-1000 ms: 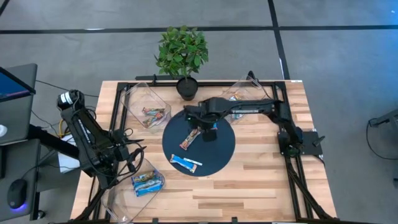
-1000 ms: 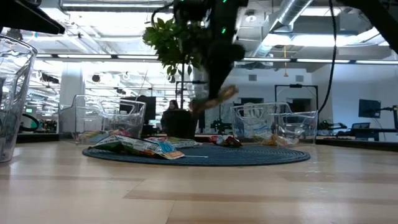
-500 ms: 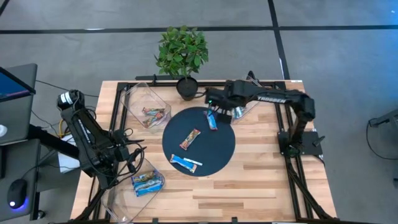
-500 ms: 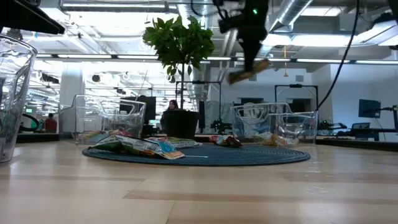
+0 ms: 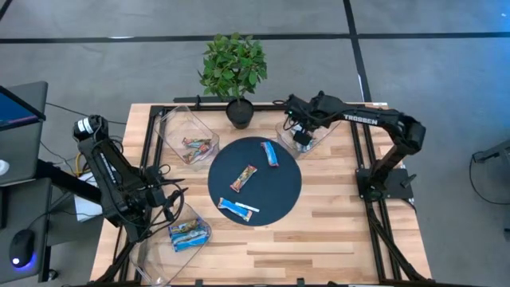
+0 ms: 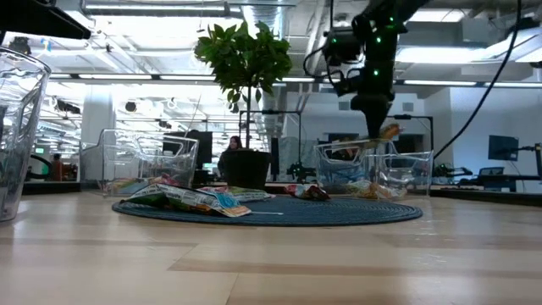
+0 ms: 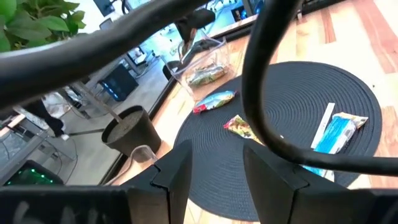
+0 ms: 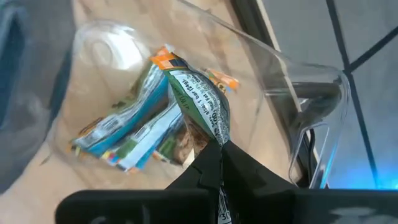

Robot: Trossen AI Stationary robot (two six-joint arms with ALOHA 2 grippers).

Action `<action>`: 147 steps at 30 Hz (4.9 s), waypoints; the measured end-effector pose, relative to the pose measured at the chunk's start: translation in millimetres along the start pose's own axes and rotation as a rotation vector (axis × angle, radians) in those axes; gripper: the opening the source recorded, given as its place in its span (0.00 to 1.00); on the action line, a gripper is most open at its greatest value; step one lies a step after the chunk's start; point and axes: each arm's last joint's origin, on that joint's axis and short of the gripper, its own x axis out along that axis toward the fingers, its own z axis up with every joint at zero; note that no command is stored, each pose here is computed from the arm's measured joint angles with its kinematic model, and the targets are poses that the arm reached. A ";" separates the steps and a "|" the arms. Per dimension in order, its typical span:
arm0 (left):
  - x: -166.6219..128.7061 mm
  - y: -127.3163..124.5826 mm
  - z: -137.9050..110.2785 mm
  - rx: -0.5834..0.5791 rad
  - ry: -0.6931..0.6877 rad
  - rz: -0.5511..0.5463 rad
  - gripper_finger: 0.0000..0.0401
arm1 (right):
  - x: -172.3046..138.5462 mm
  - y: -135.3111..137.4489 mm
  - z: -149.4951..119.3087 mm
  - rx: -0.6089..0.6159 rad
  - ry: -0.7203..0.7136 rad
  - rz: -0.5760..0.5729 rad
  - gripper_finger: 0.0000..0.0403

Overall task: Pick and place Granola Bars by type
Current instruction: Put the yellow granola bar into the top right bin, then put the red granola bar into the top left bin

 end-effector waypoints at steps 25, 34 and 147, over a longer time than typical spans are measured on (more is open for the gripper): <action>0.0 -0.6 -0.2 -0.009 0.011 -0.005 0.35 | -65.4 15.0 -13.9 -0.043 -0.330 0.030 0.45; 0.0 -4.8 1.5 0.037 -0.007 -0.016 0.35 | -94.7 53.5 -85.4 -0.191 -0.941 0.293 0.36; 392.3 -17.6 30.9 0.575 0.477 -0.270 0.00 | -43.3 137.0 -140.5 -0.416 -1.515 0.327 0.30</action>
